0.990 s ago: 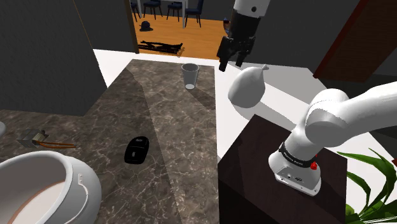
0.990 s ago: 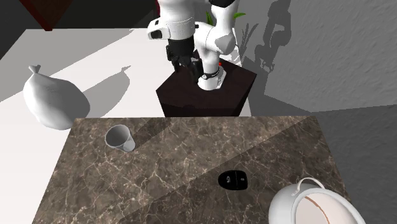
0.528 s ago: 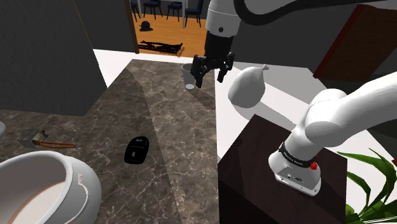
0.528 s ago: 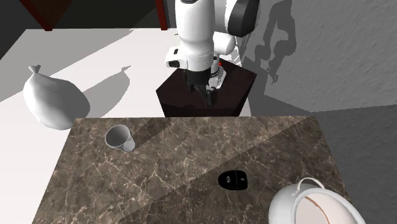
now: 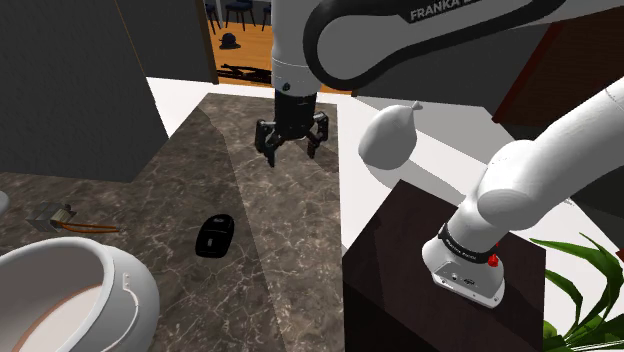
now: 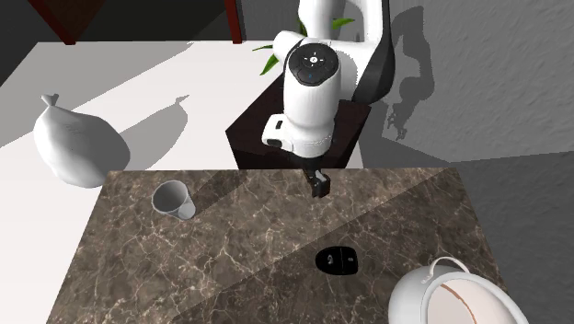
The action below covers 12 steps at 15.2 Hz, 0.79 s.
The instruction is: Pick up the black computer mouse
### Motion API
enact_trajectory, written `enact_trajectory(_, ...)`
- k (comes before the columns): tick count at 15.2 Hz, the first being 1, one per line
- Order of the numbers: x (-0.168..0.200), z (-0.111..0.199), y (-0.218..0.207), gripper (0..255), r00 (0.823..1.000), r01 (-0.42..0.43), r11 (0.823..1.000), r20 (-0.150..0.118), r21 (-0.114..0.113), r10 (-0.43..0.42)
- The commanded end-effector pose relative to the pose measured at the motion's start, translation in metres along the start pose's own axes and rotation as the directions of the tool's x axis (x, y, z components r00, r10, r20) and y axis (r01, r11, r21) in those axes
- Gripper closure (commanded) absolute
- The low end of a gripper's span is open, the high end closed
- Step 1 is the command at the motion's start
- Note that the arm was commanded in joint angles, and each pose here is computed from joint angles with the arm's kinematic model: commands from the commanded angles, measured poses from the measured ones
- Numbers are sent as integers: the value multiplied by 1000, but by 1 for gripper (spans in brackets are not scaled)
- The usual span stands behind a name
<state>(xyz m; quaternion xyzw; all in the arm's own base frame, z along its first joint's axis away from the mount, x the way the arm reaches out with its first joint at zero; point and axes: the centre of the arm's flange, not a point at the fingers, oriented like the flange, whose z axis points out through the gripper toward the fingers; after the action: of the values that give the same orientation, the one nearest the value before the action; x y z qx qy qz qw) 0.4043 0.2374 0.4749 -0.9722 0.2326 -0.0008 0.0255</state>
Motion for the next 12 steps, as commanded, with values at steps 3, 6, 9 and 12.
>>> enact_trajectory(3, 5, 31, -47, 0, 997, -78, 997, 8, -16, 79)
enact_trajectory(6, 12, 54, -81, 0, 991, -134, 991, 13, -30, 134)
enact_trajectory(9, 21, 77, -114, 0, 982, -188, 981, 16, -44, 189)
enact_trajectory(12, 32, 102, -146, 0, 970, -242, 968, 19, -58, 244)
